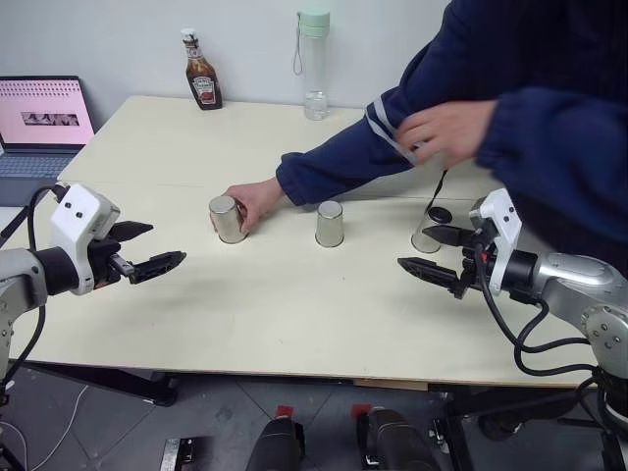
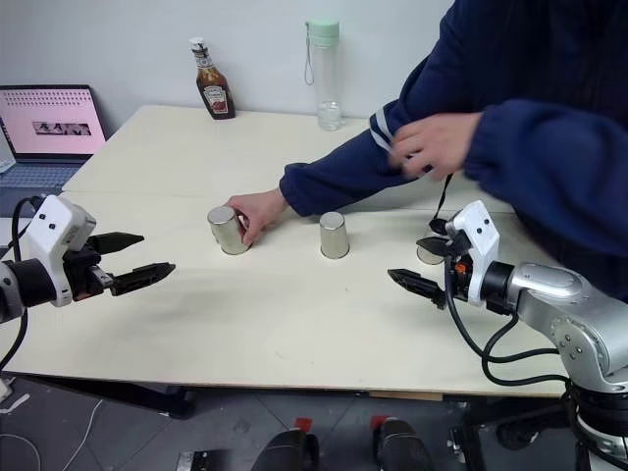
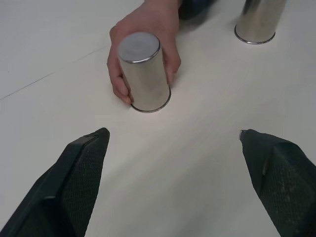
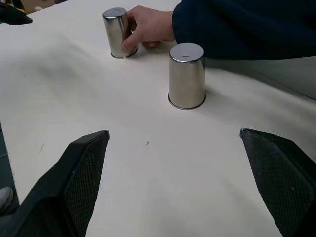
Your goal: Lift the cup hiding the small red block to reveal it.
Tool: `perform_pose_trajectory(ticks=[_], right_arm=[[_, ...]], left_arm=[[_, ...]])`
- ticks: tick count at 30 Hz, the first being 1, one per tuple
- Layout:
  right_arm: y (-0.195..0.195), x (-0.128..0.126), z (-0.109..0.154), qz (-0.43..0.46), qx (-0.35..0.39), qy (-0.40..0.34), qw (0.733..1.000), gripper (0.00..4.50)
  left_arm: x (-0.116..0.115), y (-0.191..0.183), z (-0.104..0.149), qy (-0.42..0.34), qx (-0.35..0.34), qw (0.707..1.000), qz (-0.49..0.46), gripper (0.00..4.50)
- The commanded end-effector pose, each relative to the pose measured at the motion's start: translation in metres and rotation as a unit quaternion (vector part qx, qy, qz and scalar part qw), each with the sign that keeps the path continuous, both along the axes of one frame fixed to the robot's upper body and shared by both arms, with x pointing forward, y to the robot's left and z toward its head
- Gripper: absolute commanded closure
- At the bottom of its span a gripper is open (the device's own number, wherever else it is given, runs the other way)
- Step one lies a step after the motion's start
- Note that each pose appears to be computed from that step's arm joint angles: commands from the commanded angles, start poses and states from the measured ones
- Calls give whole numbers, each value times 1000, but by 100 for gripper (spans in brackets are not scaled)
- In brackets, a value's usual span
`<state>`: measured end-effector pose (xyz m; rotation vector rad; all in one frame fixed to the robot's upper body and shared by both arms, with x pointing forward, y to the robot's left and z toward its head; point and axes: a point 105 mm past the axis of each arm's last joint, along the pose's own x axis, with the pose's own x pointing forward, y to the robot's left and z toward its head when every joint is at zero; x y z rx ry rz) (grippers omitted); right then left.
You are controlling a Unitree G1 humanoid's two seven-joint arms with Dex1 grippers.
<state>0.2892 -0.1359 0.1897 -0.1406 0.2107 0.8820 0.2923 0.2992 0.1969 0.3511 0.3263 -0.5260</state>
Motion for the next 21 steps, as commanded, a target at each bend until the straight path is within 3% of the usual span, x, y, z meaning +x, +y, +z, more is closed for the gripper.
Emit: perform_pose_trajectory(ticks=[1, 21], right_arm=[[0, -1, 11, 0, 1, -27, 1000, 0], [1, 0, 9, 1, 5, -18, 1000, 0]], left_arm=[[1, -3, 10, -19, 12, 1000, -7, 2], [-2, 0, 10, -7, 19, 1000, -4, 2]])
